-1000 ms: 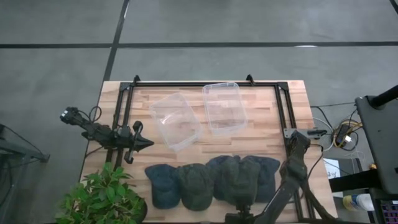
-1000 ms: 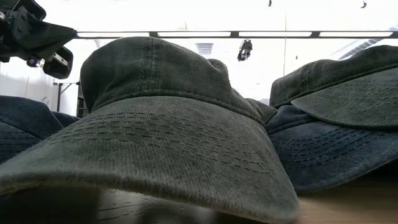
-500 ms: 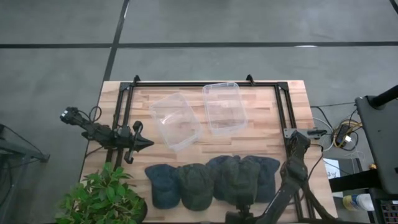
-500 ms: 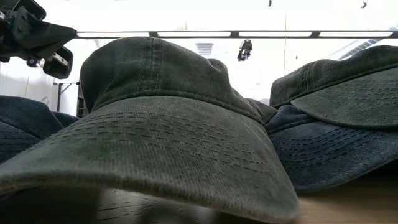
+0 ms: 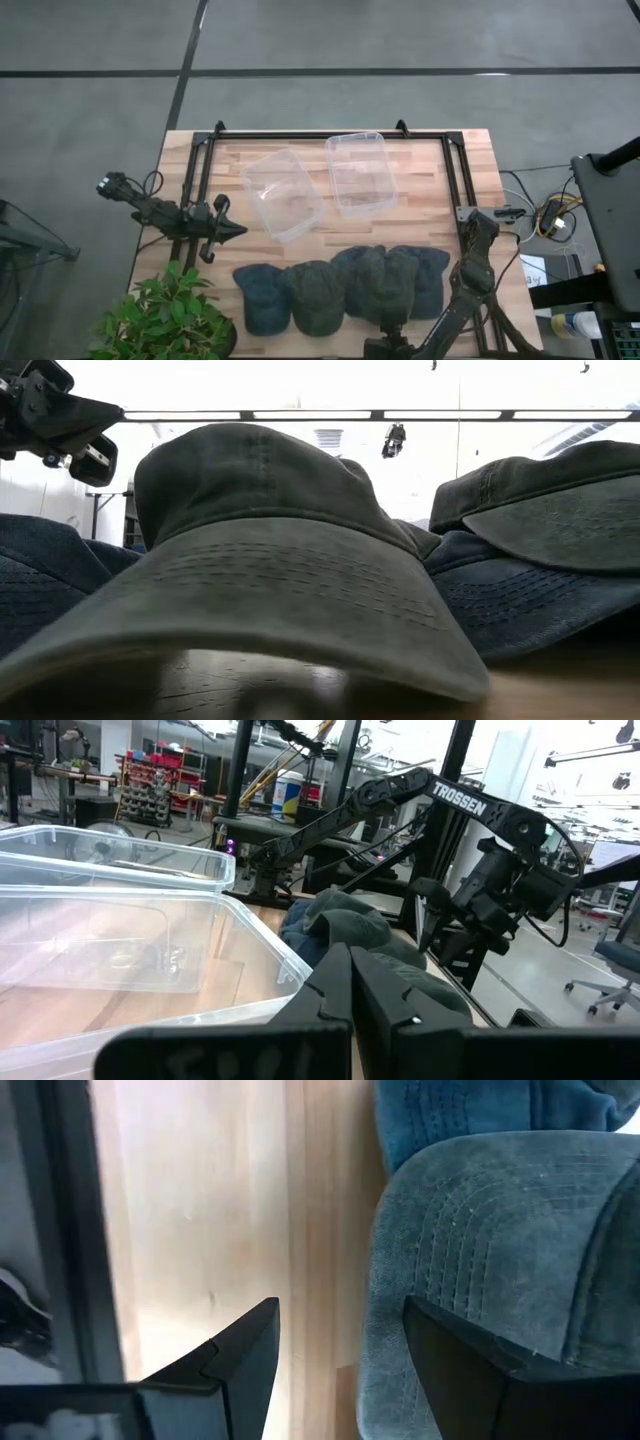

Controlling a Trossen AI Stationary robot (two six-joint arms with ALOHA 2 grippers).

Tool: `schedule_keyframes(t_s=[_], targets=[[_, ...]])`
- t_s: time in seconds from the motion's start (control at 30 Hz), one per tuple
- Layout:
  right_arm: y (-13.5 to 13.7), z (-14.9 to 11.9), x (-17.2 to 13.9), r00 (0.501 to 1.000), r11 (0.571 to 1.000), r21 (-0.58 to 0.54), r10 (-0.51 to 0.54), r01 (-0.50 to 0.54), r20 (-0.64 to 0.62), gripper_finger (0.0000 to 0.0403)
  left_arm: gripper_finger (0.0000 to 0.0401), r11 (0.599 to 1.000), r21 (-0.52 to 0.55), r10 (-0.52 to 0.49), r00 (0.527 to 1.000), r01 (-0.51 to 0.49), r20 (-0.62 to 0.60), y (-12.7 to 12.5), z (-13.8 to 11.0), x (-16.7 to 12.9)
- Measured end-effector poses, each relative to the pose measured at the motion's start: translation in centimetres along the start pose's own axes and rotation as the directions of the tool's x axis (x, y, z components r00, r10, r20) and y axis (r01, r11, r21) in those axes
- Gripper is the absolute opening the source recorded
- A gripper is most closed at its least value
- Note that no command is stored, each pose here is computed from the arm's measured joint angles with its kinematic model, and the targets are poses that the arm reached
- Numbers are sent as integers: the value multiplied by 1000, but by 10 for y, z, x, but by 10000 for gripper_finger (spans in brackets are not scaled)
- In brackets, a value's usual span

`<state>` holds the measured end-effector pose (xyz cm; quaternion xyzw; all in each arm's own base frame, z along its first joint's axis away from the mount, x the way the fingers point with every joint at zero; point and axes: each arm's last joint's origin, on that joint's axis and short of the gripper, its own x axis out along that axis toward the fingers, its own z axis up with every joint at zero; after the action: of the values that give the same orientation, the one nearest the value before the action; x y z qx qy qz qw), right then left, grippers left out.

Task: Pick & Place hat
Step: Put the left dark green cap into the right transparent bin

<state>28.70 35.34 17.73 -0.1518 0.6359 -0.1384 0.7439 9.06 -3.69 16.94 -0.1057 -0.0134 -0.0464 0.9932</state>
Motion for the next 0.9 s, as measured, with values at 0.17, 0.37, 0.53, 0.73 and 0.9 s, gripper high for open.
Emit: schedule_keyframes(t_s=[0.17, 0.37, 0.53, 0.73, 0.9], targets=[[-1, 1, 3, 999, 999, -21, -34, 34, 26, 209, 0, 1000, 0, 0, 1000, 0, 0, 0, 0, 0], [-2, 3, 1, 997, 996, -76, -48, 52, 57, 209, 0, 1000, 0, 0, 1000, 0, 1, 0, 0, 0], [-3, 3, 1, 997, 993, -107, -48, 53, 56, 209, 0, 1000, 0, 0, 1000, 0, 1, 0, 0, 0], [-3, 3, 1, 998, 992, -118, -44, 50, 54, 209, 0, 1000, -1, 0, 1000, 0, 1, 0, 0, 0], [-5, 8, -12, 997, 995, -103, -3, 11, 83, 209, 0, 1000, -1, -1, 1000, 1, 2, 0, 0, 0]])
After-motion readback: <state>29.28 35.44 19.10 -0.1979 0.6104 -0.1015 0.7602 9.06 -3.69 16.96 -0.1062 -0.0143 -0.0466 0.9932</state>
